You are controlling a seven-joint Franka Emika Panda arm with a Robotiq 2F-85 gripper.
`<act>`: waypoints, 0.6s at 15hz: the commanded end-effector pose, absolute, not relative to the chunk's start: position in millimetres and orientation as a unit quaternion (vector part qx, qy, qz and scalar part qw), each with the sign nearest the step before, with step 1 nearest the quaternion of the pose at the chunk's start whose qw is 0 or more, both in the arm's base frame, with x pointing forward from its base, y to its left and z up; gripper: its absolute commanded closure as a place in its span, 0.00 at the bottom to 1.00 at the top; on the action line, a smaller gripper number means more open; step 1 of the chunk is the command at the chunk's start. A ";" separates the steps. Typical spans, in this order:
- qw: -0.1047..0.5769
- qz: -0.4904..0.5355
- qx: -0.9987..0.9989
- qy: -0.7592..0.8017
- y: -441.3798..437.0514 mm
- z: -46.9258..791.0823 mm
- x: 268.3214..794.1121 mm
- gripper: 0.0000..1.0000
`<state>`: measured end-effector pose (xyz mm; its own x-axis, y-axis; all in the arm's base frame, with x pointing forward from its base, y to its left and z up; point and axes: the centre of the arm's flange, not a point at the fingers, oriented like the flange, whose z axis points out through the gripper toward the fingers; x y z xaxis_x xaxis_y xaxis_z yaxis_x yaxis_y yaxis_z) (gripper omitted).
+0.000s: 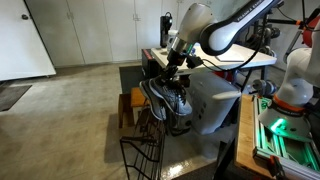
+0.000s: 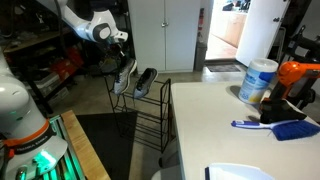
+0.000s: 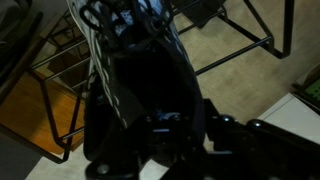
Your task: Pick up the shoe on the right side of the shoe rack and move it on the left side of the shoe on the shoe rack
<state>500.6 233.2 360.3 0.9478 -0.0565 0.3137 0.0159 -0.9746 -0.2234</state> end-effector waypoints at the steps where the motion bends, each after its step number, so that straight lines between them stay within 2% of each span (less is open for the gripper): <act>1: 0.159 -0.215 -0.964 -0.001 236.4 338.5 480.5 0.95; 9: 0.217 -0.297 -0.929 -0.047 261.7 310.0 487.5 0.95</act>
<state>475.6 277.6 322.6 0.8402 -0.0496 0.5399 0.1649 -0.9253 -0.3415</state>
